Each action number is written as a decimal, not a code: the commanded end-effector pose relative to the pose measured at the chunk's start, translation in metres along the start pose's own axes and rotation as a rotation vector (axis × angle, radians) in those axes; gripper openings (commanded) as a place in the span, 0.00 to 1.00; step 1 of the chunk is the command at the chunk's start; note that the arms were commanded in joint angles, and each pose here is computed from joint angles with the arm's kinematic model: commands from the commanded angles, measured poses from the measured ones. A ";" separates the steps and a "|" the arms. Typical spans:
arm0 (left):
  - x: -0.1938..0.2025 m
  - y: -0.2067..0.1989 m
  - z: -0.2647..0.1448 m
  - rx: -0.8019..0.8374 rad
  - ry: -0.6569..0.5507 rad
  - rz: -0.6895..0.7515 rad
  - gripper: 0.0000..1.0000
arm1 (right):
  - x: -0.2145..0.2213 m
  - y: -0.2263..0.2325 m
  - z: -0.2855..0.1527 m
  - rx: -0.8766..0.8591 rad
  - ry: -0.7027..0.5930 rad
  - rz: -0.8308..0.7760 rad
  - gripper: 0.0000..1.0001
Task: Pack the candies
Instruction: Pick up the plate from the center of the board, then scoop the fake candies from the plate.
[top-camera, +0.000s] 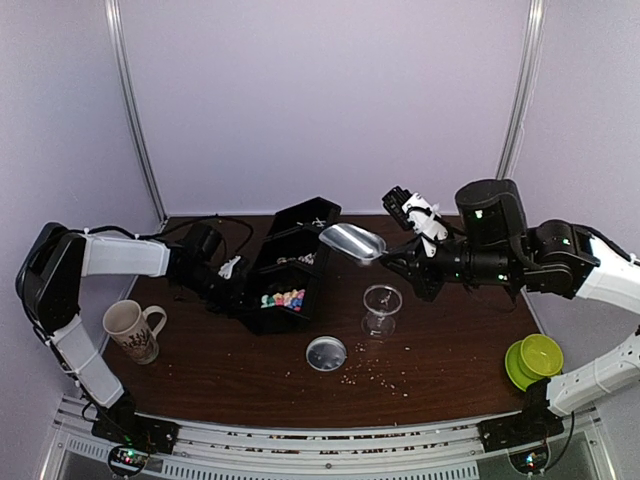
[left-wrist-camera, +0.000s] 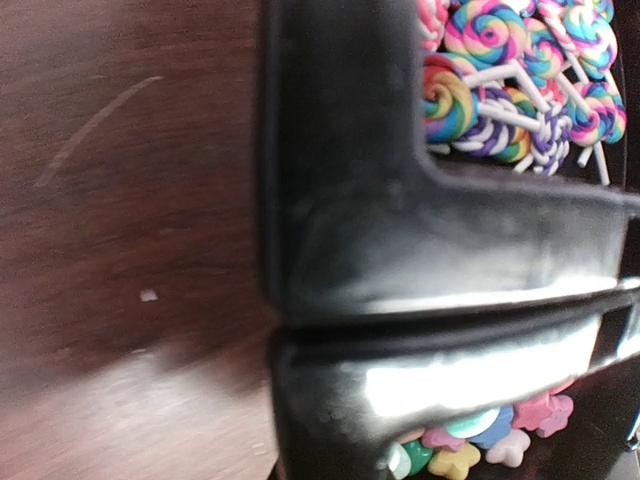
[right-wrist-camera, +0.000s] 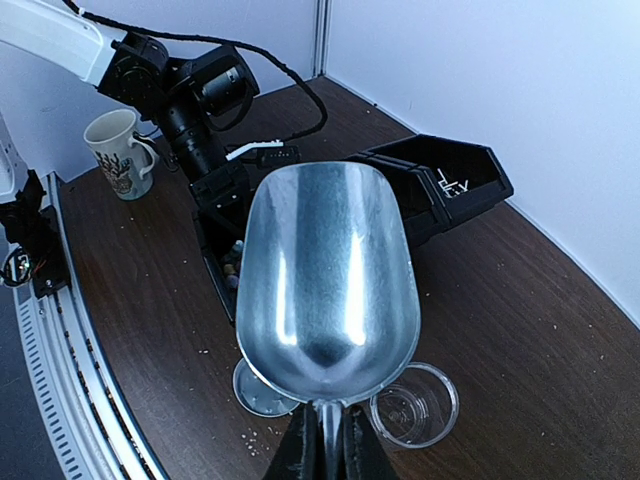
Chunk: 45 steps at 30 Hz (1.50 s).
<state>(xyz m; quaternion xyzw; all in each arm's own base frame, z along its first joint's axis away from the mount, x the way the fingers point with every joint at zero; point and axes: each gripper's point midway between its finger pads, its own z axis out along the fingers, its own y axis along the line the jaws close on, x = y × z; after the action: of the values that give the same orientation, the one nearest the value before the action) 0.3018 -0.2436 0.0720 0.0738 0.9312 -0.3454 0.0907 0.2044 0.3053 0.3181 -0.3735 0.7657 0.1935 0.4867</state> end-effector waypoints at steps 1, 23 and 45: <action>-0.052 -0.096 -0.047 0.392 -0.245 0.229 0.00 | -0.017 0.004 -0.008 -0.038 -0.009 0.041 0.00; -0.046 -0.027 -0.080 -0.229 -0.213 0.312 0.00 | 0.006 0.020 0.047 -0.020 0.363 -0.177 0.00; -0.042 -0.009 -0.085 -0.417 -0.213 0.414 0.00 | 0.028 0.079 0.104 -0.085 0.581 -0.385 0.00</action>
<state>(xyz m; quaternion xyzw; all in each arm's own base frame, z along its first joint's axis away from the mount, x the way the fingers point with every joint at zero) 0.2917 -0.1690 0.0889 0.1921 0.9683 -0.0798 0.1386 0.2033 0.4126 0.2415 -0.5597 0.7839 0.0368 0.2664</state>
